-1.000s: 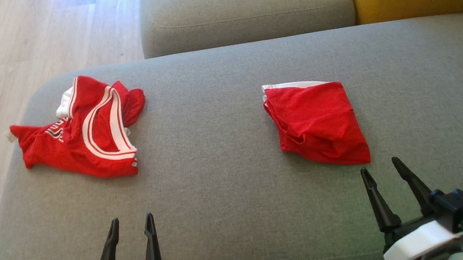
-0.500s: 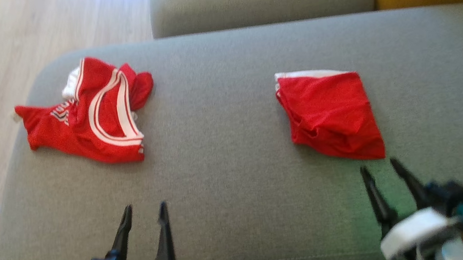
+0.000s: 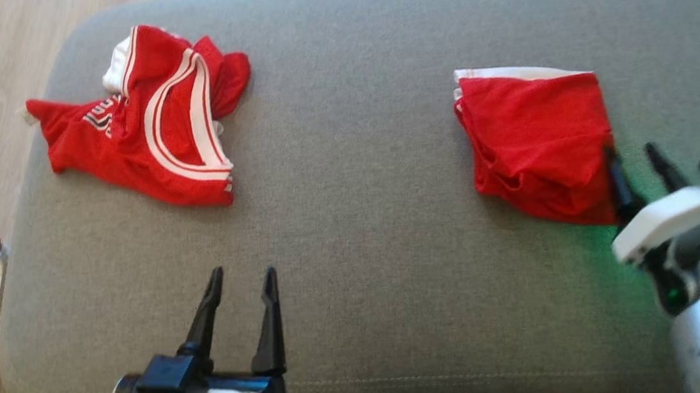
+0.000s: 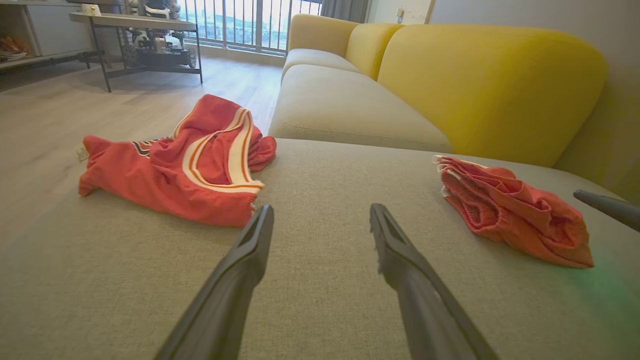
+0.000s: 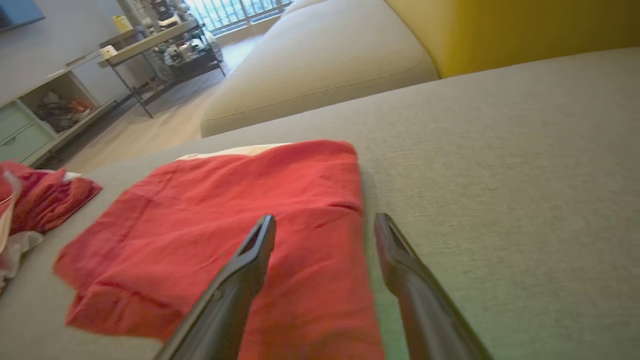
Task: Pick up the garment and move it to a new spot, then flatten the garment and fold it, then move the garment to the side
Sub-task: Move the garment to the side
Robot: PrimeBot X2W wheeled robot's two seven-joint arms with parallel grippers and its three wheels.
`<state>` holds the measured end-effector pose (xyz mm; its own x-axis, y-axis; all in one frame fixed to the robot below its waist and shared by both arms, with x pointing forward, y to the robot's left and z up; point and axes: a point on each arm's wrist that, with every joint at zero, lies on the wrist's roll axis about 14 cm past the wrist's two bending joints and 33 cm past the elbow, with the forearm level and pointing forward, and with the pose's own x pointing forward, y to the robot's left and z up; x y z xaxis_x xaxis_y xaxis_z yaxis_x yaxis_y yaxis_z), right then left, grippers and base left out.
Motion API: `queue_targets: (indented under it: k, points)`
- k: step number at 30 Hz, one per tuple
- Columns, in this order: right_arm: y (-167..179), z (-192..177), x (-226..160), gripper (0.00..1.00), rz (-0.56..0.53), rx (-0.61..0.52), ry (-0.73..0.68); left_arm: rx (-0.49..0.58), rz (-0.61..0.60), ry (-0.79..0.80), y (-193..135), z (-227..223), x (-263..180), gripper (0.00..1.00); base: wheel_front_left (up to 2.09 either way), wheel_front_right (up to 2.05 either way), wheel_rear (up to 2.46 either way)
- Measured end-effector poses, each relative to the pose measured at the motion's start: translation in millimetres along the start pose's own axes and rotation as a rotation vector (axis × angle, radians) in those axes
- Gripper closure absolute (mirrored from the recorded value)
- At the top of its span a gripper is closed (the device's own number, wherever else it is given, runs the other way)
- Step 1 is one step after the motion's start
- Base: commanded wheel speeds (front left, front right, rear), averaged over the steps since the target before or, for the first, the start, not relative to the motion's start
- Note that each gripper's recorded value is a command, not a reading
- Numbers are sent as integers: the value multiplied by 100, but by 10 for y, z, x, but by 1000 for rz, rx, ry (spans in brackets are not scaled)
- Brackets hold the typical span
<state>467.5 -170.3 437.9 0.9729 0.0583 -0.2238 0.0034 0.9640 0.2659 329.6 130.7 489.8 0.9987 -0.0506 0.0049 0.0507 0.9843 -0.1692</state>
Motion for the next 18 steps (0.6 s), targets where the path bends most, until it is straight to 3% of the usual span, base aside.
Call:
queue_targets:
  k: [5, 16, 17, 18]
  points:
    - [-125, 31, 267, 0, -44, 23, 39, -2, -26, 2, -29, -8, 97, 0, 0, 0, 0]
    - [-116, -493, 413, 0, -68, 31, 290, -4, -64, 19, -70, -72, 217, 0, 0, 0, 0]
    - [-85, -482, 441, 16, -61, 29, 295, -4, -69, 18, -80, -69, 236, 0, 0, 0, 0]
    - [-51, -471, 466, 45, -53, 25, 296, -4, -73, 16, -88, -67, 254, 0, 0, 0, 0]
